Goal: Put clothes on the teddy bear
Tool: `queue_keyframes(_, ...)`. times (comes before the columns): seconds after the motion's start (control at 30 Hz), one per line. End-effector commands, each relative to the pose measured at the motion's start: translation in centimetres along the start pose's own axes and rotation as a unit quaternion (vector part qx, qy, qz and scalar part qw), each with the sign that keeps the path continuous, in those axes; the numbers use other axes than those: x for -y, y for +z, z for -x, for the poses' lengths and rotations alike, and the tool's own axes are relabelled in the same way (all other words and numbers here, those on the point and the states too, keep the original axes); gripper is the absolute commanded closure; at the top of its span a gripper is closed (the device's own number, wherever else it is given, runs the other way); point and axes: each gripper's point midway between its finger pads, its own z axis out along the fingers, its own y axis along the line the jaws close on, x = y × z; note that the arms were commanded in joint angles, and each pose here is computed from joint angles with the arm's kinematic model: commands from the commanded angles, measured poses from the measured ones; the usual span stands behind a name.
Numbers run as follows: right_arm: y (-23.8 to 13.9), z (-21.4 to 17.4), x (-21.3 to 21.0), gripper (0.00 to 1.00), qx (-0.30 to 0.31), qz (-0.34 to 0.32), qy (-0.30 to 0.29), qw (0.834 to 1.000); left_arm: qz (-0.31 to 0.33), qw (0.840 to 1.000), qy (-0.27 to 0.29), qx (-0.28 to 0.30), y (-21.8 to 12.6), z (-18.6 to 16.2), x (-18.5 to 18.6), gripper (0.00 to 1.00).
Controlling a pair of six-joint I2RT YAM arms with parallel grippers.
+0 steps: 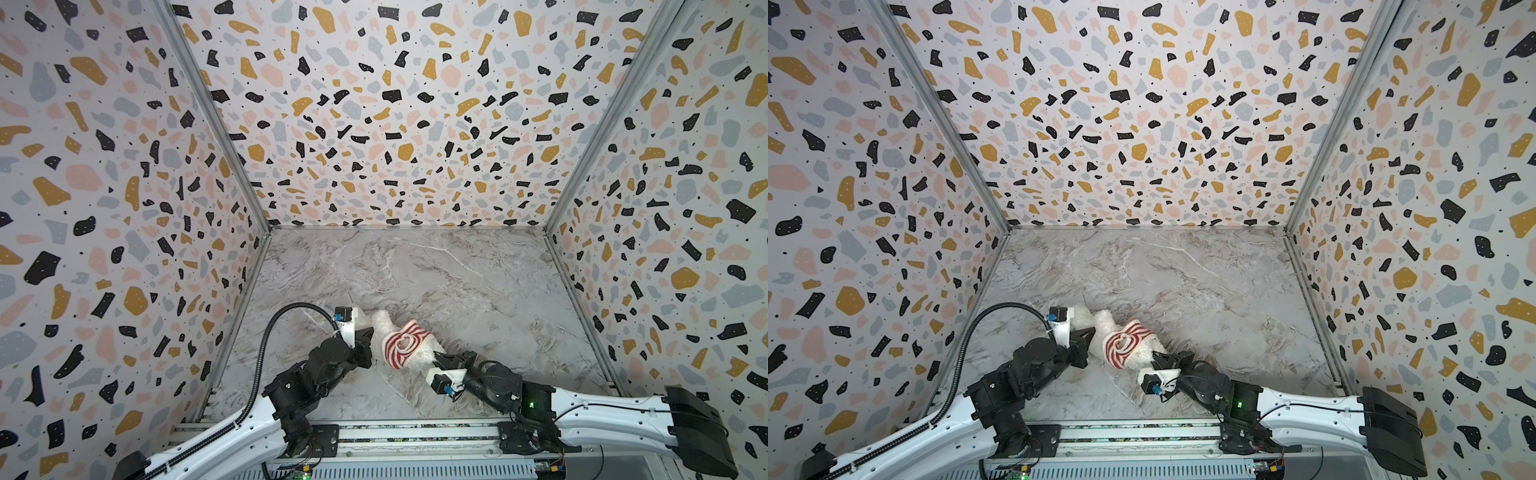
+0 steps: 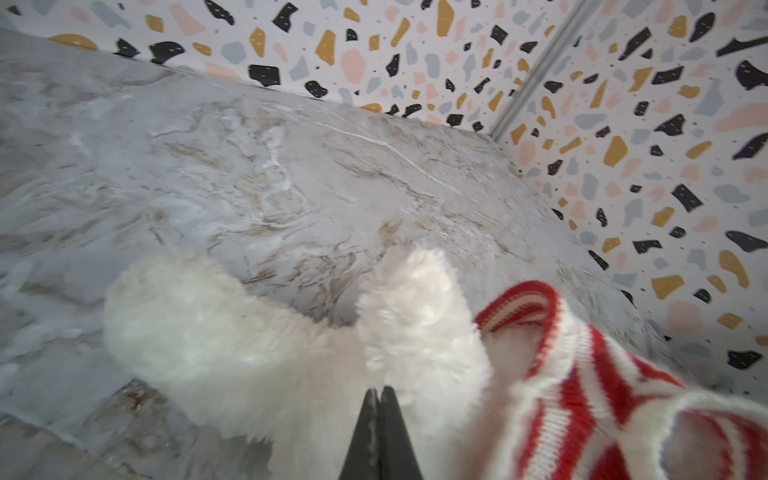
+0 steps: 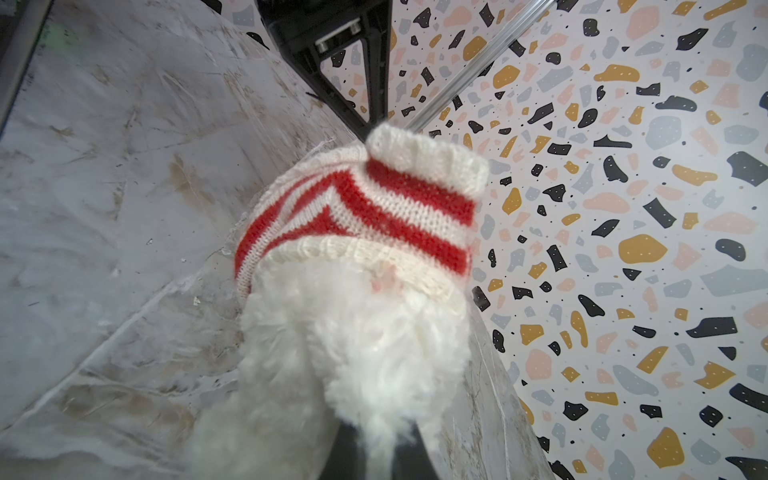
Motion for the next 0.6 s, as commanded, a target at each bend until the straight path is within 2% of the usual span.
queue_keyframes(0.0, -0.3, 1.3, 1.1, 1.0, 0.023, -0.022, 0.011, 0.999, 0.05, 0.997, -0.027, 0.046, -0.2, 1.2, -2.2, 1.0)
queue_keyframes(0.07, -0.3, 1.3, 1.0, 1.0, 0.022, -0.02, 0.01, 1.0, 0.049, 0.996, -0.031, 0.067, -0.4, 1.9, -2.3, 1.0)
queue_keyframes(0.13, -0.3, 1.3, 1.0, 1.0, 0.022, -0.02, 0.009, 1.0, 0.011, 0.997, -0.028, 0.072, -0.2, 2.1, -1.0, 1.0)
queue_keyframes(0.3, -0.4, 1.5, 1.0, 1.0, 0.024, -0.019, 0.007, 0.999, -0.122, 0.992, 0.006, 0.015, -0.4, 1.0, 4.1, 1.0)
queue_keyframes(0.33, -0.4, 1.5, 1.0, 1.0, 0.024, -0.019, 0.007, 1.0, -0.133, 0.991, 0.014, 0.002, -0.7, 0.7, 4.6, 0.98)
queue_keyframes(0.47, -0.4, 1.6, 1.0, 1.0, 0.025, -0.02, 0.006, 0.999, -0.165, 0.985, 0.023, -0.035, -1.4, -0.3, 5.7, 0.77)
queue_keyframes(0.57, -0.3, 1.5, 0.9, 1.0, 0.023, -0.019, 0.005, 1.0, -0.184, 0.981, 0.022, -0.051, -1.6, -0.8, 6.3, 0.69)
